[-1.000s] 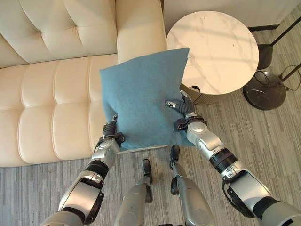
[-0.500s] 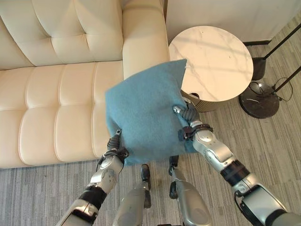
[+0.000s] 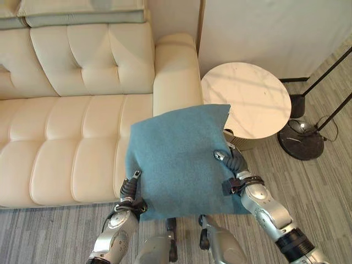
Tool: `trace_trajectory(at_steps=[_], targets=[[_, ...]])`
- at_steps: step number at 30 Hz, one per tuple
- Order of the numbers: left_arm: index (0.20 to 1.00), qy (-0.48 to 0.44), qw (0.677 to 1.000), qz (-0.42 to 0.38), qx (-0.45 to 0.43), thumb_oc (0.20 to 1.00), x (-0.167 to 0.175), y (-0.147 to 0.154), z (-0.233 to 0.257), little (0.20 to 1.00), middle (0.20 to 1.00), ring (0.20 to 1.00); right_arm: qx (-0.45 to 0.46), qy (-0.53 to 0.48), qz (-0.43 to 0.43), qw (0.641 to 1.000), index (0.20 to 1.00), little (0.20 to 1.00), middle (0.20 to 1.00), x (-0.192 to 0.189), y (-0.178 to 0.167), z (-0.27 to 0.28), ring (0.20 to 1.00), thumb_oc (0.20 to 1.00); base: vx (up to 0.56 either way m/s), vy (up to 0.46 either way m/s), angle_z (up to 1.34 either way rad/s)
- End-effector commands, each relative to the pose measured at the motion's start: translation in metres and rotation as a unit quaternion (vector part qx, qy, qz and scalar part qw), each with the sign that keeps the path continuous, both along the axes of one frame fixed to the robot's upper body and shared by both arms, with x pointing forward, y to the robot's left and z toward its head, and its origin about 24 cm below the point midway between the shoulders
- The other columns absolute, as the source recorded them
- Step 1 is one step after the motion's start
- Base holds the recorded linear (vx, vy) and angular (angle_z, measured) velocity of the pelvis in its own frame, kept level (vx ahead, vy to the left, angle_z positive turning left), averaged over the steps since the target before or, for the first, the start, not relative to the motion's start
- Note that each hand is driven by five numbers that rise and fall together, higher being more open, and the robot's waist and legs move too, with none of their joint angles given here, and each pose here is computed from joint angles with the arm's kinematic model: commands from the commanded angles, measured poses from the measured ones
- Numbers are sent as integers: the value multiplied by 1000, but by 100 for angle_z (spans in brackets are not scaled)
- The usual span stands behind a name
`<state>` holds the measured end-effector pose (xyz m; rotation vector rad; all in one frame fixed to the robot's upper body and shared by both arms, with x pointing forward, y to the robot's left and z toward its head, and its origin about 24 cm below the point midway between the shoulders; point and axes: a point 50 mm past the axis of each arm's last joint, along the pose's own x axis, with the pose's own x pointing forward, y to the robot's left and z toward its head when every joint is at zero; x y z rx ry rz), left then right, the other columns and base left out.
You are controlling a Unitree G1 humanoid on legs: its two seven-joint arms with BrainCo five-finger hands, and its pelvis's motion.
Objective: Pick up all the scattered cushions and arrange them neatly on the sofa.
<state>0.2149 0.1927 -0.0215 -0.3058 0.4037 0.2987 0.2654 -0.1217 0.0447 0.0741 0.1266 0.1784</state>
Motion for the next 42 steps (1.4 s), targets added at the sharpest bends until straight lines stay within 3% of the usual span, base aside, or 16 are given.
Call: trace_trajectory(at_steps=[1, 12, 24, 34, 42], targets=[[200, -144, 988, -53, -7, 200, 32, -28, 52, 200, 200, 200, 55, -96, 91, 990, 200, 200, 200, 2, 45, 42, 200, 200, -192, -37, -9], [200, -116, 992, -23, 33, 200, 18, -3, 44, 200, 200, 200, 54, -65, 63, 994, 200, 200, 200, -4, 28, 26, 200, 200, -108, -162, 19], [200, -93, 994, -45, 27, 200, 6, -7, 34, 200, 200, 200, 45, -34, 42, 998, 200, 200, 200, -12, 7, 11, 200, 200, -366, -205, 65], [200, -95, 993, -67, 13, 200, 9, -20, 35, 200, 200, 200, 53, -27, 13, 998, 200, 200, 200, -19, -5, 9, 200, 200, -97, 96, 85], [200, -99, 994, -51, 20, 200, 2, -11, 37, 200, 200, 200, 49, -22, 27, 998, 200, 200, 200, -20, 4, 6, 200, 200, 25, 229, 16]])
